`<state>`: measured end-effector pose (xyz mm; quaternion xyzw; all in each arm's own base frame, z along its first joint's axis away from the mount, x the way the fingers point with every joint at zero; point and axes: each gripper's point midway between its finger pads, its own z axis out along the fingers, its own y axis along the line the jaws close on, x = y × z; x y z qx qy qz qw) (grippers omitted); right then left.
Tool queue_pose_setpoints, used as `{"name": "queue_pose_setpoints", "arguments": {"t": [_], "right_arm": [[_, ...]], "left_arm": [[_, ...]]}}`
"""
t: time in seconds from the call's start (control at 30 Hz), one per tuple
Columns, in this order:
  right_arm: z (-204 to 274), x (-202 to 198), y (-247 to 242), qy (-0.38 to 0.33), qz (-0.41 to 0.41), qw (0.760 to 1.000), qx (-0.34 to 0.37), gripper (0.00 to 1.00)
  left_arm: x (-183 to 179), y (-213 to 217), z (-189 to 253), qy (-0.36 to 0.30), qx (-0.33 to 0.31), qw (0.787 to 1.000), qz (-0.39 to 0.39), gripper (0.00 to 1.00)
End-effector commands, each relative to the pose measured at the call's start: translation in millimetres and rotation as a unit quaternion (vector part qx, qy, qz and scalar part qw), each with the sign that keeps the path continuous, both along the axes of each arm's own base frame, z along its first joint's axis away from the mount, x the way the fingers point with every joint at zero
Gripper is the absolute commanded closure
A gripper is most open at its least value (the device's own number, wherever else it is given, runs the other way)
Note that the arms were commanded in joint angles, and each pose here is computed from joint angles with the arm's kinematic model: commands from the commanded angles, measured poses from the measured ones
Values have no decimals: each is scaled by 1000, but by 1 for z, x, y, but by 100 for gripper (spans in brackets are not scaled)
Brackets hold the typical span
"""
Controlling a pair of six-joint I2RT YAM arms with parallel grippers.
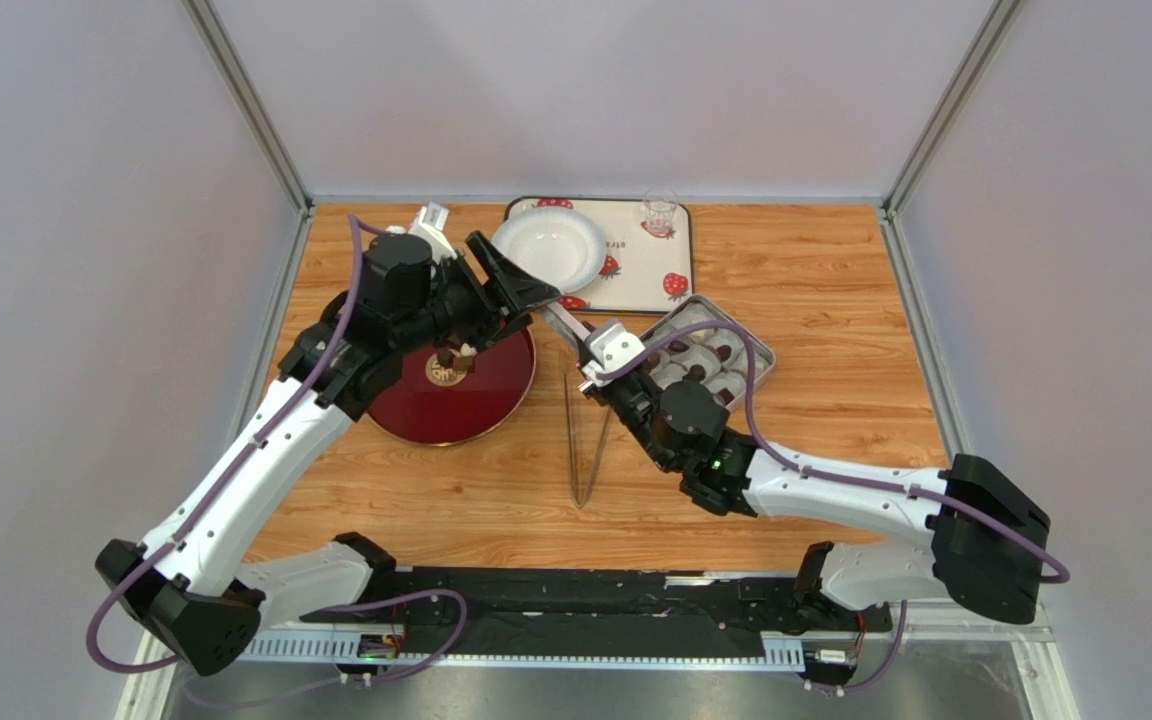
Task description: Pack the chocolate
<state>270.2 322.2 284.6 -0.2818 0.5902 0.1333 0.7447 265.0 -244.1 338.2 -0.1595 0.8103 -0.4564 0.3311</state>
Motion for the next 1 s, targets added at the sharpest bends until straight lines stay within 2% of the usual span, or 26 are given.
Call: {"name": "queue_pose_setpoints", "arguments": {"t": [0.0, 0.27, 0.53, 0.67, 0.8, 0.97], "right_arm": [[31, -5, -9, -63, -22, 996, -52, 100], [25, -17, -4, -99, -50, 986, -124, 100], [14, -22, 9, -130, -66, 972, -187, 100], [16, -25, 13, -140, -74, 968, -196, 100], [17, -27, 17, -150, -76, 964, -204, 100], [11, -33, 27, -166, -73, 957, -227, 100]], "left_arm": [[-17, 23, 9, -27, 57, 998, 2, 27], [-26, 10, -14, 23, 48, 998, -35, 26], [-23, 7, -27, 48, 45, 997, -26, 28], [-27, 8, -42, 74, 45, 996, -23, 30], [-30, 8, -61, 102, 40, 994, -16, 35], [-24, 2, -57, 93, 28, 995, -18, 43]]}}
